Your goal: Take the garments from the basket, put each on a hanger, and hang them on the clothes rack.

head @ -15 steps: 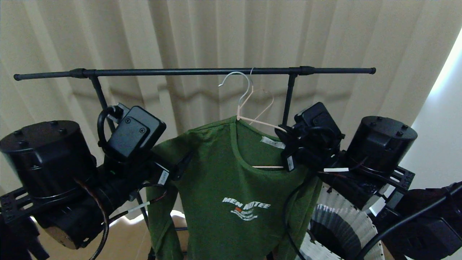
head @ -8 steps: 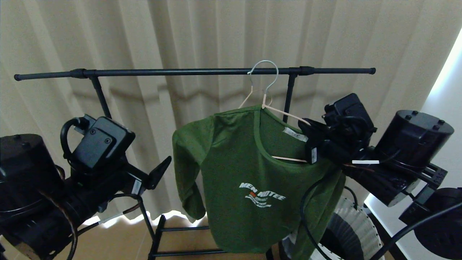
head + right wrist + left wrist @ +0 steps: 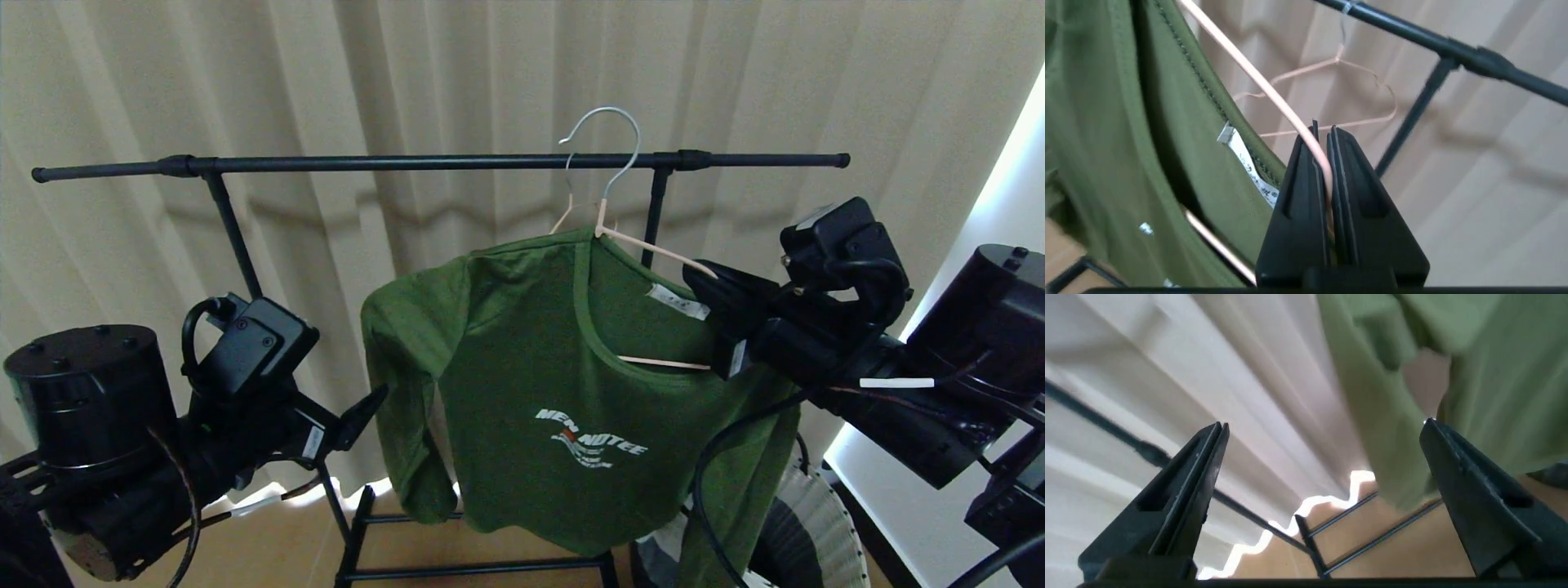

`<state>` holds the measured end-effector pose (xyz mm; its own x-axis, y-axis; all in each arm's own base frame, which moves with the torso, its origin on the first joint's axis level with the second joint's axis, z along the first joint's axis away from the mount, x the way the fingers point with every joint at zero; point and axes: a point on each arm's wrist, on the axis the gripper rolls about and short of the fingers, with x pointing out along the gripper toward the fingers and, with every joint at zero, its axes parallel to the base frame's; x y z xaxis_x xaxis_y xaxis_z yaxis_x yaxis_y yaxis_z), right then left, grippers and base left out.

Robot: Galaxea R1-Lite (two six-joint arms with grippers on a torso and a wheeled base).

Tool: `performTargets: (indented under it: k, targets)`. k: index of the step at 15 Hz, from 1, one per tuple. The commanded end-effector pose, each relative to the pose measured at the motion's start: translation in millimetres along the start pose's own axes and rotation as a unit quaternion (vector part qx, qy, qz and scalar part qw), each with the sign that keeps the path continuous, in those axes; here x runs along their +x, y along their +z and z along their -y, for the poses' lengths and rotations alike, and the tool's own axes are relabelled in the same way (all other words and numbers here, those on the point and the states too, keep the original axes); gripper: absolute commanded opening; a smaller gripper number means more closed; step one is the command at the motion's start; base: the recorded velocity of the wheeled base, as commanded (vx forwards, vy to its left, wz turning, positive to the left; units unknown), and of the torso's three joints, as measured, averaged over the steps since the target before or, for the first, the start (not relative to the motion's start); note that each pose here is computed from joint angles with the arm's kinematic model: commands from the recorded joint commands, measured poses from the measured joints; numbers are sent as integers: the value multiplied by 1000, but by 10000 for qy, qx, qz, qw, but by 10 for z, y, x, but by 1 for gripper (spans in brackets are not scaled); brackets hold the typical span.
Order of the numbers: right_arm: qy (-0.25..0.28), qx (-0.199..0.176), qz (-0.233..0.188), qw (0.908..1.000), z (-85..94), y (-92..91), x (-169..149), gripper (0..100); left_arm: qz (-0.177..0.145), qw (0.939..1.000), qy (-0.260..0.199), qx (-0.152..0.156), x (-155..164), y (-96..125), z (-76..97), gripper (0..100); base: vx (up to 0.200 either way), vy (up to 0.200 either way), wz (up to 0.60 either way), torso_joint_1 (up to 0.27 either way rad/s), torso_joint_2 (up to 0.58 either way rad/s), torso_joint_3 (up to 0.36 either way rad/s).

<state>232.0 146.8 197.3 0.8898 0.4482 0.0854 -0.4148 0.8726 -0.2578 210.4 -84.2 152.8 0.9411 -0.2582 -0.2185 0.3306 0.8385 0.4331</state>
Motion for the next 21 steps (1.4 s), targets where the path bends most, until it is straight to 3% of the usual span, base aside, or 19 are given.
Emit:
performTargets:
  k: [1,2,3,7,12,18,19,21]
  targets:
    - [37,13,112,9999,-15,63,-39,0,-8,10000,-7,4,15,0,5,100,0,0,0,0,0,0]
    - [108,22,139,9998,-51,81,-54,0,9,10000,-7,11,8,7,5,100,0,0,0,0,0,0]
    - [99,23,144,9998,-51,82,-54,0,20,10000,-11,12,8,10,7,0,0,0,0,0,0,0]
    - [-100,-1,91,9999,39,60,-42,0,-30,10000,57,2,-2,-14,-12,0,0,0,0,0,0,0]
    - [-596,-78,-123,9981,298,-43,-44,0,-294,9970,688,178,-118,-151,-286,0,0,0,0,0,0,0]
    - [-572,-77,-124,9983,289,-47,-32,0,-226,9973,672,189,-174,-139,-276,0,0,0,0,0,0,0]
    - [-581,-84,-119,9982,291,-40,-33,0,-141,9979,615,175,-191,-109,-248,100,0,0,0,0,0,0]
    - [-628,-87,-180,9978,290,-55,-32,0,217,9979,578,188,-297,21,-227,100,0,0,0,0,0,0]
